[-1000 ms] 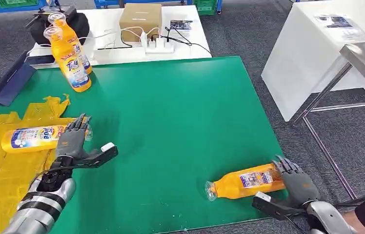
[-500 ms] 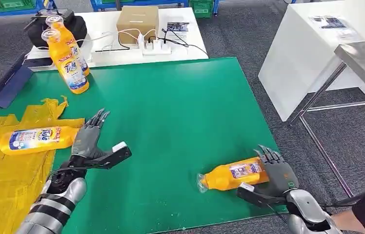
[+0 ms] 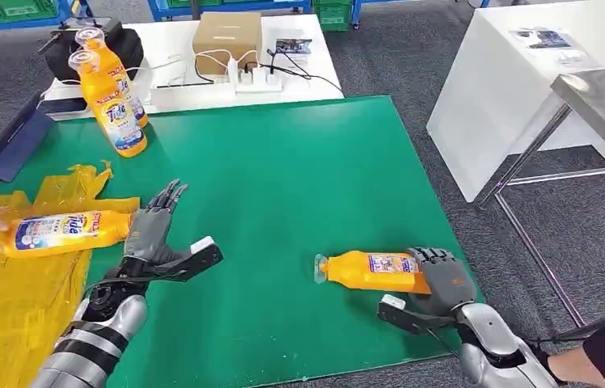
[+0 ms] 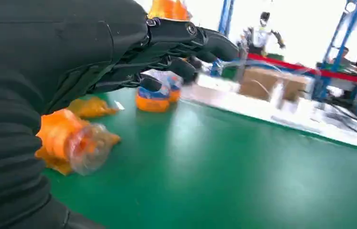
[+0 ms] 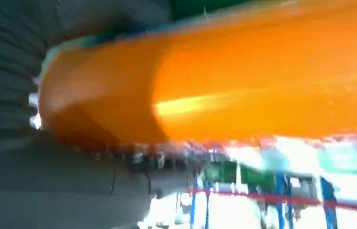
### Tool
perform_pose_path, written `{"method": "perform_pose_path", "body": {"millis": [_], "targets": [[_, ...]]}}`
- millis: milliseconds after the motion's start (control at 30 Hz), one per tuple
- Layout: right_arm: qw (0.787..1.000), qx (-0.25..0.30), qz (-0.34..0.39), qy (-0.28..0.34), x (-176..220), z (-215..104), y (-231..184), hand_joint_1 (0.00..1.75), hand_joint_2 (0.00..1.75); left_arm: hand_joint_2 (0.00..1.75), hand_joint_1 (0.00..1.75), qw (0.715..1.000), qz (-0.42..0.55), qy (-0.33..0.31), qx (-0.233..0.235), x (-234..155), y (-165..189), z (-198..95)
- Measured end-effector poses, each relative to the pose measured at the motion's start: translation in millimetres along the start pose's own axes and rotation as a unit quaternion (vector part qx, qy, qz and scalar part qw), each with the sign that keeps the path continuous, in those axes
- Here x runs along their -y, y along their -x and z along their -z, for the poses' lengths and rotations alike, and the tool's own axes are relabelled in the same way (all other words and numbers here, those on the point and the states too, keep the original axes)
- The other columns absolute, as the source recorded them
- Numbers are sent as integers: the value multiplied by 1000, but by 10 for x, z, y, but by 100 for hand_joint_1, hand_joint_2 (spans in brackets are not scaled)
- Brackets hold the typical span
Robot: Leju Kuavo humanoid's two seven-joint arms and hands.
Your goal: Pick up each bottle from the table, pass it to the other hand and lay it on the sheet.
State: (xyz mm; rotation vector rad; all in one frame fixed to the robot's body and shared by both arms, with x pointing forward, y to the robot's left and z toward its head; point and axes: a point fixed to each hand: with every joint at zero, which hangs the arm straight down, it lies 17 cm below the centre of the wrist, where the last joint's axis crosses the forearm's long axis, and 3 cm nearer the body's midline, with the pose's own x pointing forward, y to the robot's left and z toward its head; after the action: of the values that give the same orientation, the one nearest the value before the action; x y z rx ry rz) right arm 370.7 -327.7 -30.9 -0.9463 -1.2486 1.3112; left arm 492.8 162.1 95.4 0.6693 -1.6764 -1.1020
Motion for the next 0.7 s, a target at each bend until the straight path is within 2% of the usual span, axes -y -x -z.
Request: {"method": "perform_pose_path", "body": {"millis": [167,367,467,500,600,700], "targets": [[993,16,57,105,540,172,-449,175,175,175,0,993,-106,15,43,17,-349,-100],[988,16,83,133,728,219,-576,175,175,175,0,991,-116,10,57,-58,-462,-112],[977,27,122,171,907,210,-658,175,175,175,0,986,-152,18,72,-56,-556,-135],[964,30,164,209,1103,207,-708,175,175,175,0,978,-191,27,84,-59,-647,-155],[928,26,267,260,1417,220,-779,175,175,175,0,962,-251,34,102,-99,-816,-177],[902,36,321,286,1609,236,-915,175,175,175,0,951,-283,42,119,-118,-979,-187]]}}
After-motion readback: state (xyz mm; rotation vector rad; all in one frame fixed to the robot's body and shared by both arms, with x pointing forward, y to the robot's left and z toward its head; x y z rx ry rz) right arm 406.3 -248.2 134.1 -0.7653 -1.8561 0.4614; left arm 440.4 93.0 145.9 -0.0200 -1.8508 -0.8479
